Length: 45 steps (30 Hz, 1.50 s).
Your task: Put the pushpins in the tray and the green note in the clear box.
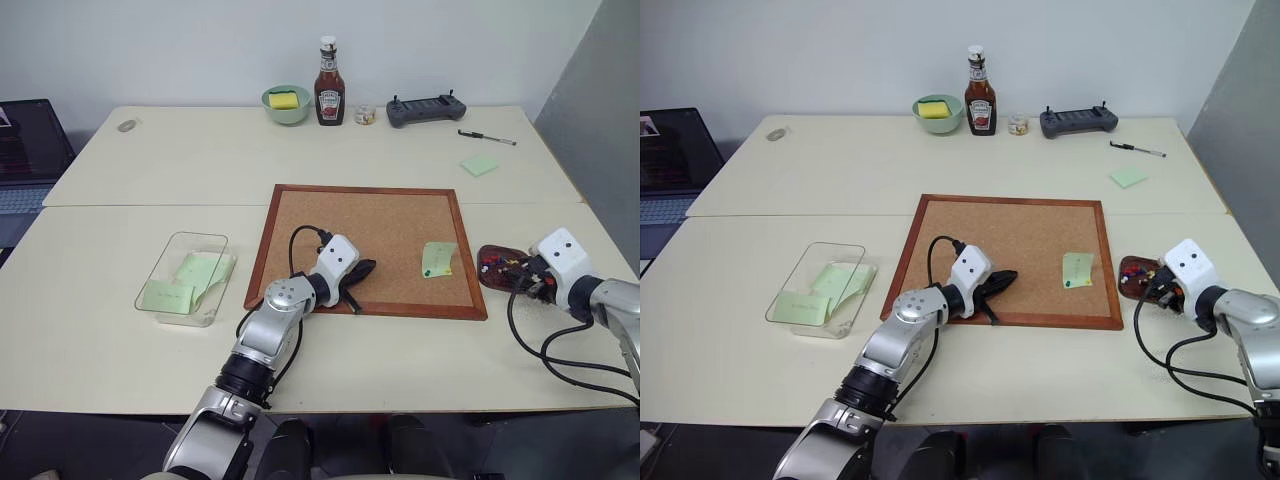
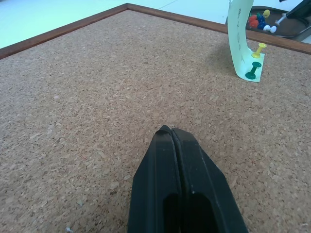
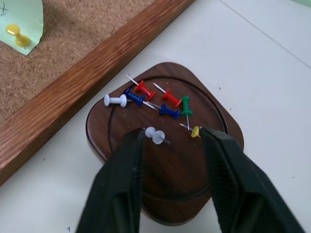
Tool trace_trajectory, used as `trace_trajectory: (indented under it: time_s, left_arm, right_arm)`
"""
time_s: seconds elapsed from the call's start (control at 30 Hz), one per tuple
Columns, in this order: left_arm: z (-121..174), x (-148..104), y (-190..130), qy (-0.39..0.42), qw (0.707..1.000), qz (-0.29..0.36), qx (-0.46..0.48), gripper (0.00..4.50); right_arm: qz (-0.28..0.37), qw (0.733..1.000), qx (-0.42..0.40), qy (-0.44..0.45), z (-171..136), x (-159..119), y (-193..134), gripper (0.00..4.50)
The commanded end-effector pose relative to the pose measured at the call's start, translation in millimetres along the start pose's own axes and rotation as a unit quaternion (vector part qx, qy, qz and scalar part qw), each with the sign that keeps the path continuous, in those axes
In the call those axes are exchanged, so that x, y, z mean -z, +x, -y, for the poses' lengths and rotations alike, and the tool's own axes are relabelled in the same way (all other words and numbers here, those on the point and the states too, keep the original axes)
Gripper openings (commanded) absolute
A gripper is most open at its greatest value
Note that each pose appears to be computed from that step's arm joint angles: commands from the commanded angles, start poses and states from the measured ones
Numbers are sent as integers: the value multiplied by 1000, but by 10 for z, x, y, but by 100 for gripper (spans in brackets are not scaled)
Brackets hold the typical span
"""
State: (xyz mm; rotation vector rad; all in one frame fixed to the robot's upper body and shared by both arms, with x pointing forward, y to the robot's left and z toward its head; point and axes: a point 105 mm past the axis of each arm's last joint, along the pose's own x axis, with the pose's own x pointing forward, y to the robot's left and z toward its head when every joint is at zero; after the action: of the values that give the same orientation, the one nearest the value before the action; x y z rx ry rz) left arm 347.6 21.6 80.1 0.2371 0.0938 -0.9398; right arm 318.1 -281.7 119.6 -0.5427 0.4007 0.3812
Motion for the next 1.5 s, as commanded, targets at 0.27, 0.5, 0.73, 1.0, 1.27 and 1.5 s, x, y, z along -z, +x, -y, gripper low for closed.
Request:
trace_trajectory:
  time_s: [0.27,0.5,0.73,1.0,1.27,1.5]
  left_arm:
    - [39,174,20,-6,1000,-29,10,0]
    - [30,178,25,-7,1000,-28,8,0]
    - [42,178,27,-6,1000,-27,8,0]
    - [52,188,24,-6,1000,-29,9,0]
    - [70,197,23,-6,999,-30,11,0]
    - [73,204,18,-7,999,-31,11,0]
  right_arm:
    - [68,997,-11,20,102,-361,-203,431]
    - [103,985,-136,32,-339,-568,-256,431]
    - [104,976,-192,22,-643,-602,-133,431]
    - [103,972,-210,7,-744,-596,88,431]
    - [93,975,-200,-10,-682,-543,244,321]
    - [85,978,-187,-16,-603,-497,293,185]
